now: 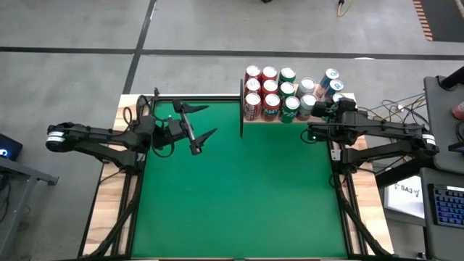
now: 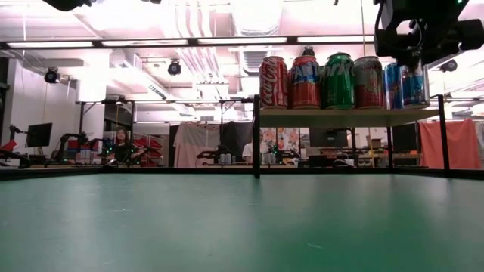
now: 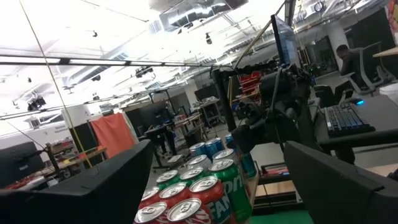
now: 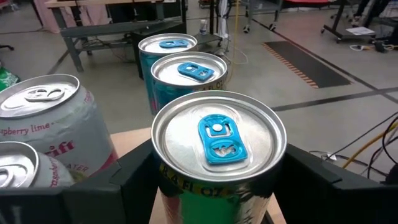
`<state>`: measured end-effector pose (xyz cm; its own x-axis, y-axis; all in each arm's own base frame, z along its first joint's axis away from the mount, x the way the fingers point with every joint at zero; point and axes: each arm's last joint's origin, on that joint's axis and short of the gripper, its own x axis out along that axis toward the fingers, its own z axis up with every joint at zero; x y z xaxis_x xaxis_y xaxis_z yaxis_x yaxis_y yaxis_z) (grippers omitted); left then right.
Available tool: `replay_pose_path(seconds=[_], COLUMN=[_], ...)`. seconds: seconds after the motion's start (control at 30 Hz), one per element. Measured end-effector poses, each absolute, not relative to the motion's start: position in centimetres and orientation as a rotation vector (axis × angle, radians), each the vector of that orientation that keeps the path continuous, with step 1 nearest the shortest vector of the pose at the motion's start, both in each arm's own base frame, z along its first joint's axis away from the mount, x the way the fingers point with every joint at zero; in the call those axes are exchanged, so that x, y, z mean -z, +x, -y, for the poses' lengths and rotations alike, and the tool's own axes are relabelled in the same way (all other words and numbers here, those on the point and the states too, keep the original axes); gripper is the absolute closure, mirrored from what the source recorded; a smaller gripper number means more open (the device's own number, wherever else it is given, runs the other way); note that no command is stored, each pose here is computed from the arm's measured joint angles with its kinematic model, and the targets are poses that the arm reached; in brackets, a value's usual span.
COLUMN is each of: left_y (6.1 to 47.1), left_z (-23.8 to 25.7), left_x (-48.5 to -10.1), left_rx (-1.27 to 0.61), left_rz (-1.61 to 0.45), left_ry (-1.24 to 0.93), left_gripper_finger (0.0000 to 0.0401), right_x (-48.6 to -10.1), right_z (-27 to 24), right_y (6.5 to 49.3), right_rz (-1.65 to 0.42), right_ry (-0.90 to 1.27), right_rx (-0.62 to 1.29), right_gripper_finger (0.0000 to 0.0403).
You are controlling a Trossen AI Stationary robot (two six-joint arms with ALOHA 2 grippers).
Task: Place canned beverage on shelf
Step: Put the blue soda can on the shelf aligned with the other blue soda cans
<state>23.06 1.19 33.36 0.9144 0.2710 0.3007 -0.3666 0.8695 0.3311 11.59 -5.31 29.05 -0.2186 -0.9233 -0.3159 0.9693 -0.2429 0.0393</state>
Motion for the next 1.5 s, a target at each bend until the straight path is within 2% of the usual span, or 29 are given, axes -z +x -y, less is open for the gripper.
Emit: replay_pose_path(seconds=[0.23,0.53,1.03,1.3,1.5], left_y=[23.1,23.0,23.1,23.3,23.4], left_z=[-1.2,-1.2,-1.2,-1.2,-1.2], left_x=[-33.3,-33.4,-33.4,-32.7,-32.0], left_rx=[-0.339,-0.34,-0.339,-0.317,-0.301], left_rz=[0.247,0.248,0.247,0.189,0.118], left_ry=[0.406,0.411,0.406,0.356,0.335], left_gripper_finger=[0.0054,0.0054,0.0054,0.0054,0.0054], right_x=[-29.1,-29.4,-35.0,-38.4,-41.0], right_z=[5.3,5.4,5.2,4.7,4.0], right_y=[11.7,11.6,12.3,16.2,20.3], right_rz=[-0.174,-0.138,-0.096,-0.168,-0.346], right_ry=[0.321,0.281,0.225,0.145,0.197], right_rx=[1.79,1.788,1.72,1.57,1.276], right_gripper_finger=[0.0129,0.0125,0.013,0.014,0.0144])
